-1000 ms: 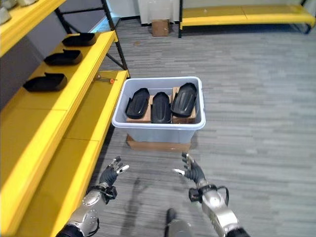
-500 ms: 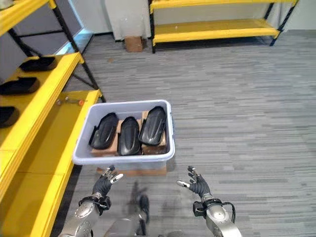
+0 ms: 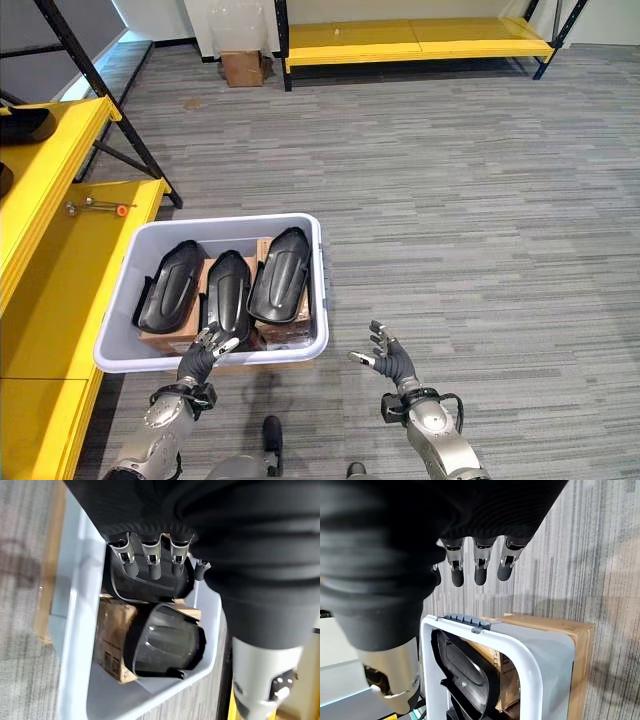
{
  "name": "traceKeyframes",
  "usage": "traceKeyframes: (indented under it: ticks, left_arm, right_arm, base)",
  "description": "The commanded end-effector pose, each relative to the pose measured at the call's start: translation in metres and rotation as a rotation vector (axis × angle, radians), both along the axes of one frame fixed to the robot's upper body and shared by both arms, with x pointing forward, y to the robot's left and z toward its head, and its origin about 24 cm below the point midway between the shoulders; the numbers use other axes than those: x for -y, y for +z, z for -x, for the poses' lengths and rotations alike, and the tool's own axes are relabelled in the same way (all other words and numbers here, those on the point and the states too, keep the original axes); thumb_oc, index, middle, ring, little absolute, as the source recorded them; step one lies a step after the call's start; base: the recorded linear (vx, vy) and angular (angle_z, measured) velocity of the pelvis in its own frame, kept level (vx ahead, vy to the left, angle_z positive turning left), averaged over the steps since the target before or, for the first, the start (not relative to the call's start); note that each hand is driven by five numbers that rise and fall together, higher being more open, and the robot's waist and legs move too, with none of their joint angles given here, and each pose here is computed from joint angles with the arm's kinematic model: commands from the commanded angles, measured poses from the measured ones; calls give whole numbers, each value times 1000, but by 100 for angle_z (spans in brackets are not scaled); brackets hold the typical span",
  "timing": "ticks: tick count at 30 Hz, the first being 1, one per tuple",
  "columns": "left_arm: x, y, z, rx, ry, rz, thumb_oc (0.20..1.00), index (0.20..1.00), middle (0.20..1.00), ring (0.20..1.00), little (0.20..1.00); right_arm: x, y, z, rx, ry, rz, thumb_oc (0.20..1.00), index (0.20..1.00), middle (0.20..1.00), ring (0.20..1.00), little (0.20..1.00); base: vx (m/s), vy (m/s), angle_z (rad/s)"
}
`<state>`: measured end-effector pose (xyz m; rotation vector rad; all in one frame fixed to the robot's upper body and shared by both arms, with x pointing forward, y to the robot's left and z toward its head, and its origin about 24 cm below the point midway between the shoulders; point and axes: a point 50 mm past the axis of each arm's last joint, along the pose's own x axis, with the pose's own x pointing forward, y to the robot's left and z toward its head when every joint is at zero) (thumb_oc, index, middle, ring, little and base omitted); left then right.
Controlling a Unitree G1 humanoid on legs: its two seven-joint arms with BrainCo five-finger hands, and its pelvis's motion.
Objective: Move parts from the plastic box to the shelf.
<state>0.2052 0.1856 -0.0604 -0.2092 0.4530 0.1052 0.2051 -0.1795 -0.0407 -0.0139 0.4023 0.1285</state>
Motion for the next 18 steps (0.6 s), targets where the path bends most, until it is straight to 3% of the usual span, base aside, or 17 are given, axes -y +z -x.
traceKeyframes:
  ticks: [1,9,18]
  left_arm:
    - [-13,17,-8,97,-11,-53,1000,1000,1000,1000,1000]
    - [2,27,-19,147,-104,-63,1000,1000,1000,1000,1000]
    - [13,18,-10,116,-133,-19,1000,1000,1000,1000,1000]
  right_arm:
    - [-10,13,-4,88,17,-49,1000,1000,1000,1000,1000]
    - [-26,16,-12,105,75,-85,1000,1000,1000,1000,1000]
    - [-14,14,-3,84,44,-75,1000,1000,1000,1000,1000]
  base:
    - [41,94,3]
    - [18,138,-8]
    - [56,-44,37]
